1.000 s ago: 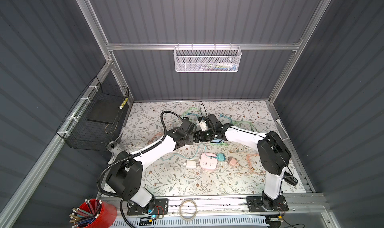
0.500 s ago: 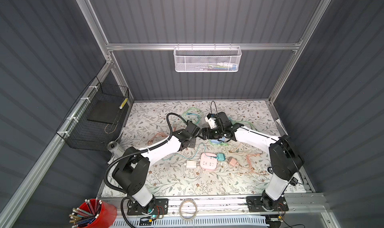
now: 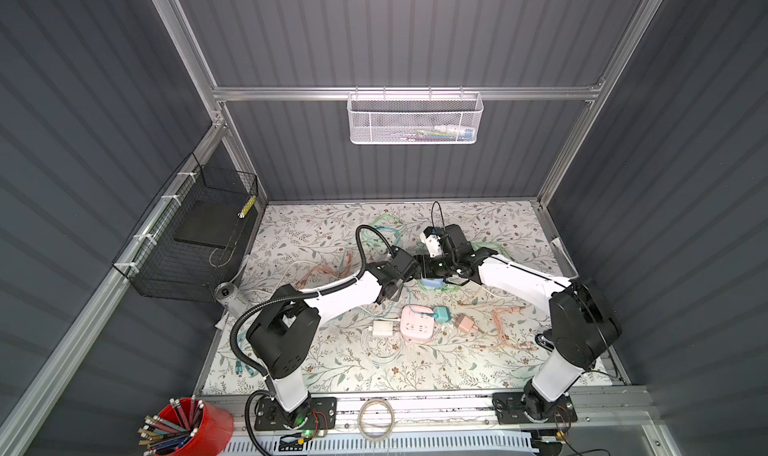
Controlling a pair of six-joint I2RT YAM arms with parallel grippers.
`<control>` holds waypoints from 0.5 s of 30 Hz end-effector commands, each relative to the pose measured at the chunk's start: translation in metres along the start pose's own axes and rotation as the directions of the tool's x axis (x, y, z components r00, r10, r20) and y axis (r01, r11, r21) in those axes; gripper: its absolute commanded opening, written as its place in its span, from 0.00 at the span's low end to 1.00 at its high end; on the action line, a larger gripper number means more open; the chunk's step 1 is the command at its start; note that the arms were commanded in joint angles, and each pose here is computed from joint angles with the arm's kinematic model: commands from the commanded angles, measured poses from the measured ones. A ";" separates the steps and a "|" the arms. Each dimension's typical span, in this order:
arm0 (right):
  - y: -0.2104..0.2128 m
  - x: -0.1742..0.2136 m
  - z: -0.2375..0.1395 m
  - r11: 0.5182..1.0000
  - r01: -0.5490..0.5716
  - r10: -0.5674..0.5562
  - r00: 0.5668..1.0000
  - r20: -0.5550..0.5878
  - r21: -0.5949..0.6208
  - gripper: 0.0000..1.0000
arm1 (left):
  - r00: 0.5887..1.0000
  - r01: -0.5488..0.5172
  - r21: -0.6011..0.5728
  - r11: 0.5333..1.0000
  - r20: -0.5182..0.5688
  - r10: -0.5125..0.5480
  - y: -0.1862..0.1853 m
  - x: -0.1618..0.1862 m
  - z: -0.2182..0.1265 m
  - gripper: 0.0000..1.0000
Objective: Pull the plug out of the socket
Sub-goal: 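Lower the teal charger onto the table and open the left gripper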
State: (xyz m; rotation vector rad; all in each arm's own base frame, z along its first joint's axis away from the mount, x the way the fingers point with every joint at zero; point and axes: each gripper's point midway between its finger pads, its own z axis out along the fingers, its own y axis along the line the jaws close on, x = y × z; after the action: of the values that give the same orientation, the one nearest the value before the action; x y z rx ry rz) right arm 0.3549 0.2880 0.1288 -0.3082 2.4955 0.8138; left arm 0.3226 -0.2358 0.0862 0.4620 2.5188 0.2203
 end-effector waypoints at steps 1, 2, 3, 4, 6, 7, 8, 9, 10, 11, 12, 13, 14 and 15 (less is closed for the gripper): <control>-0.001 -0.009 -0.017 1.000 0.021 -0.022 0.999 0.045 0.016 0.79 | 0.999 -0.031 -0.050 0.998 -0.010 0.030 0.007 0.001 -0.002 0.26; -0.001 -0.010 -0.020 1.000 0.021 -0.022 0.998 0.050 0.015 0.79 | 0.999 -0.034 -0.050 0.998 -0.012 0.033 0.007 0.002 -0.003 0.28; -0.001 -0.011 -0.022 1.000 0.021 -0.022 0.998 0.054 0.014 0.79 | 0.999 -0.034 -0.050 0.998 -0.016 0.034 0.007 0.004 -0.002 0.29; -0.001 -0.012 -0.024 1.000 0.022 -0.022 0.998 0.057 0.012 0.78 | 0.999 -0.036 -0.050 0.998 -0.020 0.035 0.007 0.005 -0.002 0.30; -0.002 -0.012 -0.026 1.000 0.023 -0.024 0.998 0.055 0.016 0.78 | 0.999 -0.040 -0.044 0.998 -0.027 0.039 0.005 0.007 -0.001 0.34; -0.003 -0.012 -0.026 1.000 0.021 -0.022 0.998 0.053 0.019 0.78 | 0.999 -0.043 -0.041 0.998 -0.030 0.042 0.004 0.008 -0.001 0.37; -0.004 -0.012 -0.026 1.000 0.020 -0.021 0.998 0.053 0.020 0.78 | 0.998 -0.050 -0.040 0.998 -0.034 0.048 0.003 0.008 -0.001 0.39; -0.005 -0.011 -0.026 1.000 0.017 -0.019 0.999 0.051 0.023 0.78 | 0.998 -0.054 -0.039 0.998 -0.035 0.053 0.002 0.009 -0.001 0.42; -0.007 -0.011 -0.025 1.000 0.015 -0.017 0.999 0.051 0.026 0.78 | 0.997 -0.062 -0.037 0.997 -0.040 0.060 0.001 0.010 0.000 0.43; -0.007 -0.011 -0.026 1.000 0.013 -0.014 0.999 0.052 0.027 0.78 | 0.997 -0.065 -0.033 0.997 -0.042 0.064 -0.001 0.010 0.000 0.43; -0.009 -0.011 -0.026 1.000 0.010 -0.012 0.999 0.053 0.028 0.78 | 0.997 -0.068 -0.028 0.997 -0.046 0.067 -0.002 0.011 0.001 0.43; -0.009 -0.012 -0.027 1.000 0.011 -0.013 0.998 0.055 0.029 0.78 | 0.996 -0.075 -0.027 0.997 -0.051 0.074 -0.003 0.013 0.002 0.43; -0.011 -0.011 -0.027 0.999 0.008 -0.010 0.998 0.054 0.032 0.78 | 0.996 -0.078 -0.027 0.997 -0.053 0.076 -0.004 0.013 0.002 0.43; -0.012 -0.011 -0.028 0.999 0.007 -0.009 0.998 0.054 0.033 0.78 | 0.995 -0.083 -0.023 0.996 -0.056 0.081 -0.006 0.014 0.002 0.43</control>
State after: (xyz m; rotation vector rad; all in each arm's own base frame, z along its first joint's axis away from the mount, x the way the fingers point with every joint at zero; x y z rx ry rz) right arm 0.3613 0.2710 0.1544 -0.2830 2.4289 0.7952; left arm 0.3146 -0.2340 0.0802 0.5056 2.5329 0.2709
